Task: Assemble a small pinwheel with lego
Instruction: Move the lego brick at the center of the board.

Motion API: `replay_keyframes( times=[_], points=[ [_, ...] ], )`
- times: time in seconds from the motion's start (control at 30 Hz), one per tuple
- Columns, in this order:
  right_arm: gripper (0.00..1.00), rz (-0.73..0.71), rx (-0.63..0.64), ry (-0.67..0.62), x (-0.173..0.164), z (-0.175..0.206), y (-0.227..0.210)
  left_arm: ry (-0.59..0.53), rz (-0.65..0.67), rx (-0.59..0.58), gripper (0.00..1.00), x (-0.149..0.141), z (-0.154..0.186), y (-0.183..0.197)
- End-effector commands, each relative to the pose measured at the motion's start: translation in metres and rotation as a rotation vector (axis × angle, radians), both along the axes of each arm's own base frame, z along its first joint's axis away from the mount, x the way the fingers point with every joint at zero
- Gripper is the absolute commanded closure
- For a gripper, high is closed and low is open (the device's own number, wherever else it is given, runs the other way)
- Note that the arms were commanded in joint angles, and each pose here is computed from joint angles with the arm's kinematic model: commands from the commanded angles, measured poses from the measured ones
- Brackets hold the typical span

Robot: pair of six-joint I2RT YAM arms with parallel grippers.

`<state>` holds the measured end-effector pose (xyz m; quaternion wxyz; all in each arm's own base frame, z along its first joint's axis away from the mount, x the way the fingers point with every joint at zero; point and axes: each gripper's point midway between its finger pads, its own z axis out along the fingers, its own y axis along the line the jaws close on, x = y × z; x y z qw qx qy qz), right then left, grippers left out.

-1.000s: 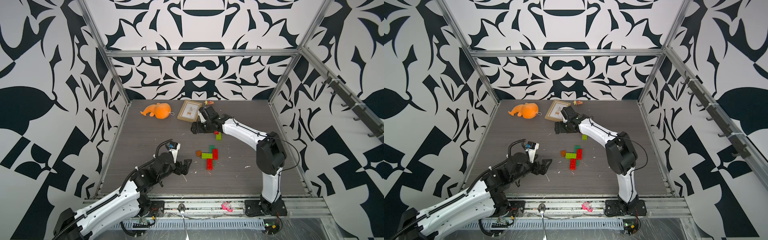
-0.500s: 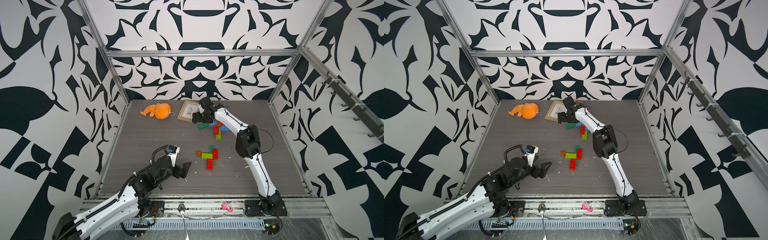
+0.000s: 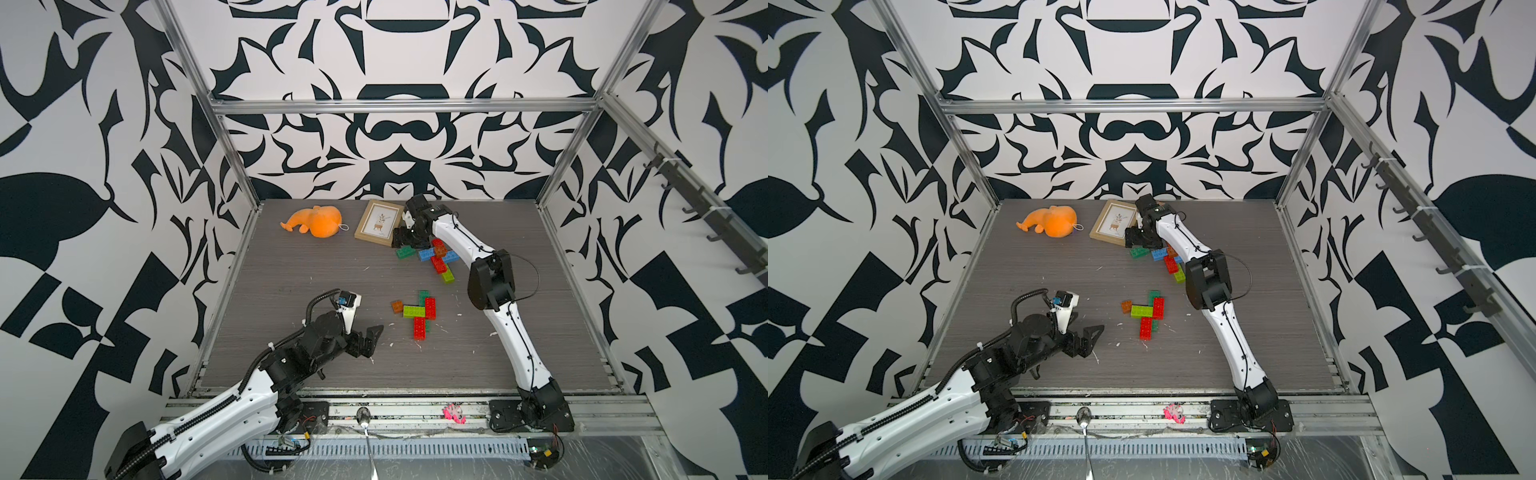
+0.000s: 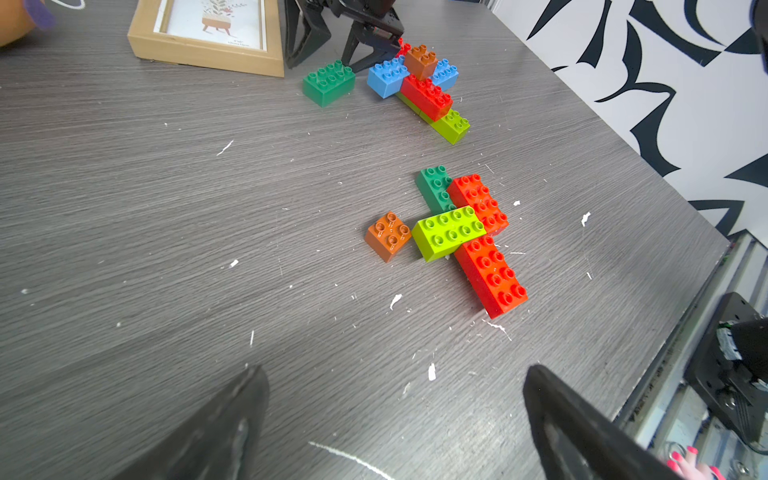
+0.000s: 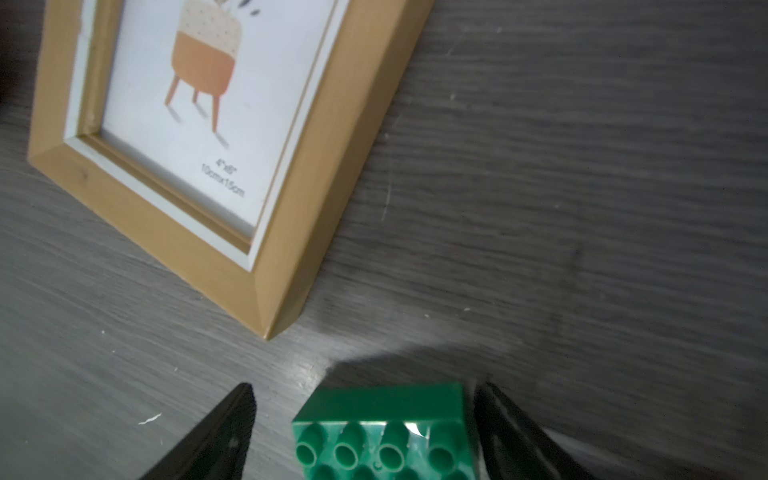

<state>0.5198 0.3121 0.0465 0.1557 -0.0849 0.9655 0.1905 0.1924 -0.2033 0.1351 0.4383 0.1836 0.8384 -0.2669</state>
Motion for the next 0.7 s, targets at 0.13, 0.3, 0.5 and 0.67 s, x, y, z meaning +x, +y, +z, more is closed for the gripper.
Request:
replay_keyframes(
  times=[0.13, 0.3, 0.5, 0.67],
  points=[
    [0.15, 0.104, 0.047, -0.032, -0.013, 0.026, 0.023, -0.027, -0.009, -0.021, 0.0, 0.003, 0.012, -0.003],
    [0.16, 0.18, 0.06, -0.011, -0.035, 0.026, 0.038, -0.03, 0.01, -0.015, 0.0, 0.004, 0.013, 0.0],
    [0.17, 0.347, 0.075, -0.025, -0.083, 0.029, 0.077, -0.06, 0.098, -0.022, 0.0, 0.009, 0.018, 0.017],
    [0.16, 0.331, 0.087, -0.121, -0.089, 0.055, 0.089, -0.093, 0.166, -0.044, 0.0, 0.009, 0.025, 0.034]
  ],
)
